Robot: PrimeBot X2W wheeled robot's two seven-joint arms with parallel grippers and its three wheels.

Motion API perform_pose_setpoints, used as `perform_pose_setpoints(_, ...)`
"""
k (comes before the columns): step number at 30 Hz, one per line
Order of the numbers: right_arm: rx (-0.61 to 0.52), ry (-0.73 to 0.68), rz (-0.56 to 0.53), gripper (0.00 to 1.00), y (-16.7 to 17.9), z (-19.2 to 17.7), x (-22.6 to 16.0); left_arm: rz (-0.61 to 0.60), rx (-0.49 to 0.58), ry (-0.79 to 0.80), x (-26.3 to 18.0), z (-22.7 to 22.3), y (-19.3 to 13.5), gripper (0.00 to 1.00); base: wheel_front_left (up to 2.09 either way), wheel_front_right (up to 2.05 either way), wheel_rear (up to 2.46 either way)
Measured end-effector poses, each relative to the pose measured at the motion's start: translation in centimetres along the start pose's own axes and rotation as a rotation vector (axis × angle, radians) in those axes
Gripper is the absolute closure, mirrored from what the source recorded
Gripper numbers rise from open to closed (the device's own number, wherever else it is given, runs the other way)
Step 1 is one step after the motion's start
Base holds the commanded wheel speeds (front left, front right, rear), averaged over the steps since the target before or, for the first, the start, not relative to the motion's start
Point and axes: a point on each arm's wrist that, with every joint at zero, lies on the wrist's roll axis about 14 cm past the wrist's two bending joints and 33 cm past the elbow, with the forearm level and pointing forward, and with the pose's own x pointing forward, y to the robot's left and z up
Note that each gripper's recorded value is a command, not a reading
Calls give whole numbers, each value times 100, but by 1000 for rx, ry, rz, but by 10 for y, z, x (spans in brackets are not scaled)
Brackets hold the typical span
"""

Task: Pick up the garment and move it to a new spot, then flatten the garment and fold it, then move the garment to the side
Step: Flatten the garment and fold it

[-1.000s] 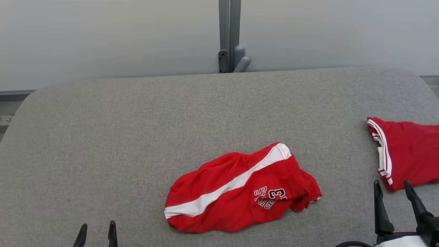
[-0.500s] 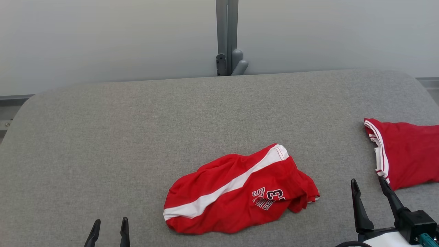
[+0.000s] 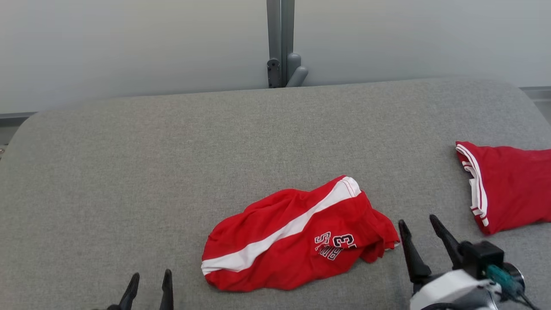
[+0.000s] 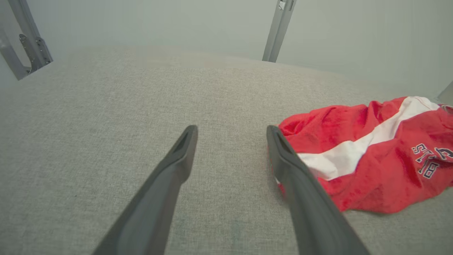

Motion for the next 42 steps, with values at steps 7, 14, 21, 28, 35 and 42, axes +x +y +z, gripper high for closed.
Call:
perform_pose_setpoints(7,26,213,223,0,44,-4,62,-38,-130,219,42,-28,-17,0,0,0,0)
perform_pose_setpoints(14,-1,417,252,0,46,-37,83,-70,-179,427,56,-59,-31,0,0,0,0)
perform_pose_setpoints(21,-6,520,295,0,59,-59,96,-71,-188,517,59,-68,-31,0,0,0,0)
perform_pose_setpoints(28,14,557,329,51,73,-68,100,-96,-238,579,53,-70,-39,0,0,0,0)
perform_pose_setpoints(35,10,569,333,79,72,-72,99,-135,-280,632,45,-75,-48,0,0,0,0)
perform_pose_setpoints(42,5,568,322,100,66,-71,101,-161,-303,669,41,-78,-52,0,0,0,0)
